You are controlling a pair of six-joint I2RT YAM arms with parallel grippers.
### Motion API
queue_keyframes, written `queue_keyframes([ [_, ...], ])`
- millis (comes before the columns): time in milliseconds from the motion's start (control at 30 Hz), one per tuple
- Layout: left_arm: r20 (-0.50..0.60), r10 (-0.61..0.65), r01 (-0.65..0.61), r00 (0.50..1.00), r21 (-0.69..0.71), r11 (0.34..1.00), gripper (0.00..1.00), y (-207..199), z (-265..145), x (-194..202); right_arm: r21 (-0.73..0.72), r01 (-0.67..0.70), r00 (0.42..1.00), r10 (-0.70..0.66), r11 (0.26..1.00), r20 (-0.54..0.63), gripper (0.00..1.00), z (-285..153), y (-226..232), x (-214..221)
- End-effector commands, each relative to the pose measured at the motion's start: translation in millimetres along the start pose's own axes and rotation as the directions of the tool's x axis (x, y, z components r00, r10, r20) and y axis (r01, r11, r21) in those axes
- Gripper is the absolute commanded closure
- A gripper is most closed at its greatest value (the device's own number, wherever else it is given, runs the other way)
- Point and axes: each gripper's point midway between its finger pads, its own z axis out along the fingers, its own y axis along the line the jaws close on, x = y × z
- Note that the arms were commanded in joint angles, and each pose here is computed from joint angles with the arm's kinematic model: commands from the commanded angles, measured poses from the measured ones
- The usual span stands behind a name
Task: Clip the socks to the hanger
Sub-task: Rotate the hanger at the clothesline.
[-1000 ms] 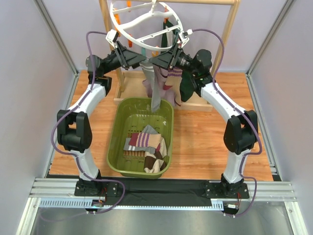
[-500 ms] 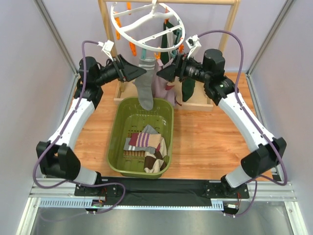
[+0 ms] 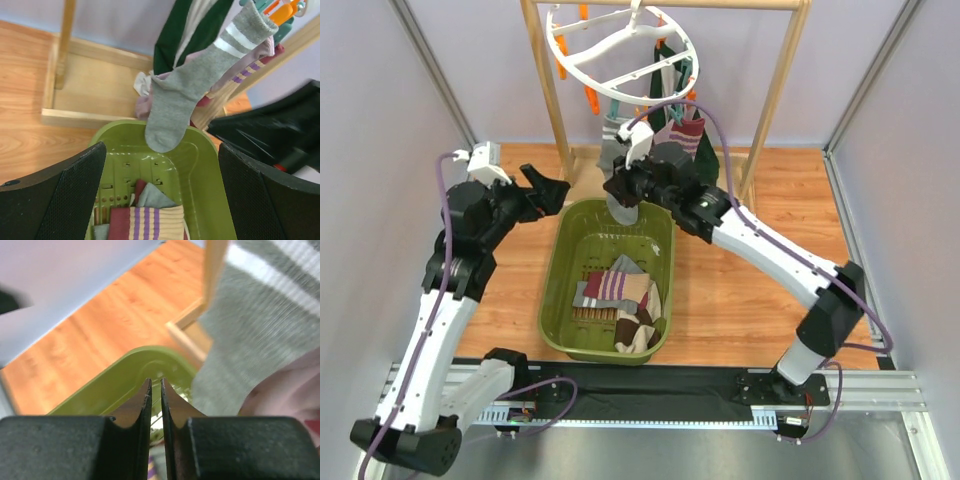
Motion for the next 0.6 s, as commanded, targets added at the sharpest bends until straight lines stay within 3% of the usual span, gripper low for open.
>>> queue_keyframes([
  [0, 0.019, 0.021, -0.018, 1.000, -0.135, 0.991, 0.01, 29, -15, 9, 0.132, 0.060, 0.990, -0.076, 0.989, 0.122, 0.87, 44, -36, -14],
  [133, 0.036, -0.011, 0.016, 0.999, -0.162, 0.987, 0.00, 37, -20, 17, 0.232, 0.150, 0.983, -0.169, 0.961, 0.065, 0.87, 87, -63, 4],
  [267, 0.015, 0.004, -0.003, 1.000, -0.057, 0.998, 0.00, 18, -13, 16, 0.441, 0.217, 0.973, -0.227, 0.871, -0.030, 0.86, 103, -113, 18],
  [367, -0.058, 0.036, -0.035, 0.998, 0.016, 0.999, 0.01, 3, -6, 17, 0.603, 0.247, 0.963, -0.263, 0.759, -0.064, 0.85, 85, -156, 26],
  [400, -0.074, 0.036, -0.035, 0.997, 0.015, 0.999, 0.01, 4, 0, 18, 0.644, 0.222, 0.963, -0.269, 0.733, -0.025, 0.85, 74, -166, 14],
  [433, -0.069, 0.035, -0.033, 0.997, 0.027, 0.999, 0.01, 1, 1, 16, 0.687, 0.211, 0.969, -0.243, 0.696, -0.052, 0.84, 62, -191, 31],
  [567, -0.046, 0.018, -0.015, 0.999, 0.069, 0.998, 0.01, -7, 8, 11, 0.737, 0.083, 0.993, -0.121, 0.671, -0.001, 0.81, 25, -253, 43],
])
